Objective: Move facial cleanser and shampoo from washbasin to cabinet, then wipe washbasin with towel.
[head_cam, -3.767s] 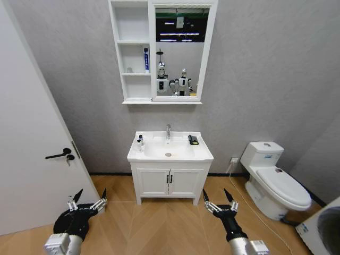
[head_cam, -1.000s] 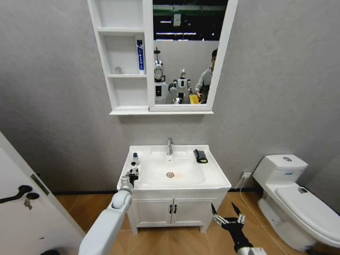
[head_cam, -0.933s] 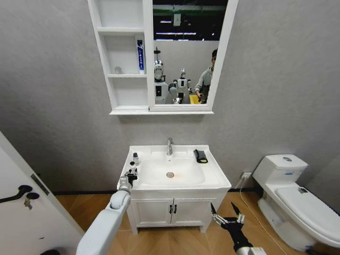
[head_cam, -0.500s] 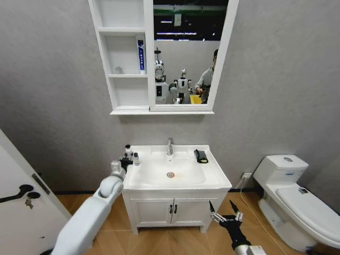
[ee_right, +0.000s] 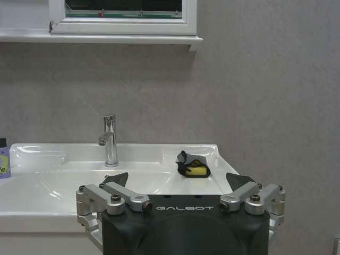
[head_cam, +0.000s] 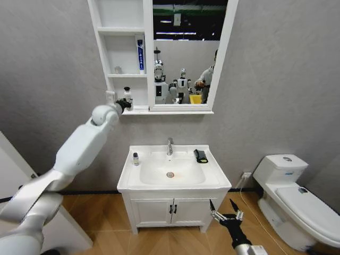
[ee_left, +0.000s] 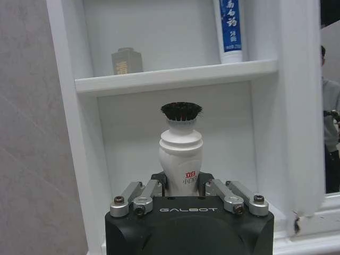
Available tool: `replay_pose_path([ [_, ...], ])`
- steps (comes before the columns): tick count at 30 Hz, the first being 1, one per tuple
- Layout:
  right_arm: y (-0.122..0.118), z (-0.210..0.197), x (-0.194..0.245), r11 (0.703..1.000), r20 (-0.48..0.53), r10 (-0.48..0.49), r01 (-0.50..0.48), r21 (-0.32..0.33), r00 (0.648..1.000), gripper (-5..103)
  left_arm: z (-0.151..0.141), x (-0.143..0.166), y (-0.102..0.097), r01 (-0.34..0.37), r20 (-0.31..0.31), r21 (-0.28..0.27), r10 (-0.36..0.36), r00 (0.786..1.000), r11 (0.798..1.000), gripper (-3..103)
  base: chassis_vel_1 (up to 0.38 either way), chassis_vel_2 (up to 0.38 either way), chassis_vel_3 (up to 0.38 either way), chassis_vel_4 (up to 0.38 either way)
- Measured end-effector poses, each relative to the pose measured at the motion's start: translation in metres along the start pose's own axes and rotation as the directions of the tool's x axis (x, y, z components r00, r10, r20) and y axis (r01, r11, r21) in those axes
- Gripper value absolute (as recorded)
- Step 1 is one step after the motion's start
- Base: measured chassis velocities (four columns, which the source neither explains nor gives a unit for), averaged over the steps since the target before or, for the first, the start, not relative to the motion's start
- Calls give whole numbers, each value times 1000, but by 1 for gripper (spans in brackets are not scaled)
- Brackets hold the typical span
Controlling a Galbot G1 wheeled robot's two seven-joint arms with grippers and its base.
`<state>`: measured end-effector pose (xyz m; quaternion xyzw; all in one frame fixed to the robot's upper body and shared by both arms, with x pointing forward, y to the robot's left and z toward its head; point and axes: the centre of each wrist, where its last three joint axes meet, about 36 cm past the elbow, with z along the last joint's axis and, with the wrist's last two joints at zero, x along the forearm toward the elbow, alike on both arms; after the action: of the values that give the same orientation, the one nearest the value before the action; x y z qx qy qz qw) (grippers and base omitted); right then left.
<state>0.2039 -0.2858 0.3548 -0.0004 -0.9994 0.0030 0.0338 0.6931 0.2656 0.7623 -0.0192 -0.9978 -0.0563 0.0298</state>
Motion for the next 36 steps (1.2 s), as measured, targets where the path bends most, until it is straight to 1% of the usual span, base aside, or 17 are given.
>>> replay_pose_path([
  [1, 0, 0, 0, 1000, 0, 0, 0, 0, 1000, 100, 0, 0, 0, 0, 0, 0, 0, 1000, 1000, 30, 0, 0, 0, 0],
  [3, -3, -1, -2, 1000, 3, 0, 0, -4, 1000, 100, -6, -19, 2, 26, -3, -8, -26, 1000, 1000, 30, 0, 0, 0, 0],
  [6, -5, -1, -3, 1000, 5, 1, -1, -6, 1000, 100, -8, -27, 2, 35, -3, -5, -35, 999, 999, 30, 0, 0, 0, 0],
  [8, -7, -2, -5, 1000, 9, 4, -4, -12, 1000, 100, -11, -44, -2, 52, -16, 9, -52, 999, 999, 30, 0, 0, 0, 0],
  [9, -7, -2, -5, 1000, 9, 4, -4, -12, 1000, 100, -11, -44, -2, 52, -16, 9, -52, 999, 999, 30, 0, 0, 0, 0],
  [11, -8, -1, -6, 1000, 7, 5, -5, -13, 1000, 100, -12, -56, -6, 63, -29, 1, -63, 998, 998, 30, 0, 0, 0, 0],
  [13, -8, 0, -6, 1000, 6, 6, -6, -13, 1000, 100, -11, -60, -7, 64, -29, -6, -65, 997, 998, 30, 0, 0, 0, 0],
  [14, -9, 1, -5, 1000, 3, 8, -8, -14, 1000, 100, -6, -68, -8, 65, -15, -22, -65, 998, 998, 30, 0, 0, 0, 0],
  [16, -11, 2, -5, 1000, 3, 13, -13, -15, 1000, 100, -3, -73, -8, 58, -7, -31, -59, 998, 998, 30, 0, 0, 0, 0],
  [19, -22, 7, 0, 1000, -6, 29, -29, -8, 1000, 100, -1, -87, -13, 46, -9, -24, -46, 999, 999, 30, 0, 0, 0, 0],
  [23, -28, 7, 1, 999, -8, 37, -37, -4, 999, 100, -1, -93, -18, 50, -21, -15, -50, 999, 999, 29, 0, 0, 0, 0],
  [25, -30, 6, 0, 999, -5, 40, -40, -4, 999, 100, 2, -98, -23, 53, -43, -3, -53, 998, 999, 29, 0, 0, 0, 0],
  [26, -29, 5, -1, 999, 1, 39, -39, -5, 999, 100, 5, -100, -24, 62, -61, 0, -62, 996, 998, 29, 0, 0, 0, 0],
  [30, -28, 2, -3, 999, 5, 37, -37, -9, 999, 100, 9, -100, -24, 92, -79, -6, -92, 993, 996, 29, 0, 0, 0, 0],
  [33, -25, 3, -3, 999, 2, 34, -34, -10, 999, 100, 12, -99, -18, 127, -88, -2, -127, 988, 992, 29, 0, 0, 0, 0],
  [34, -25, 3, -3, 999, 2, 34, -34, -10, 999, 100, 12, -99, -18, 127, -88, -2, -127, 988, 992, 29, 0, 0, 0, 0],
  [36, -24, 4, -2, 1000, -1, 30, -30, -8, 1000, 100, 14, -99, -6, 136, -99, 1, -135, 986, 991, 29, 0, 0, 0, 0],
])
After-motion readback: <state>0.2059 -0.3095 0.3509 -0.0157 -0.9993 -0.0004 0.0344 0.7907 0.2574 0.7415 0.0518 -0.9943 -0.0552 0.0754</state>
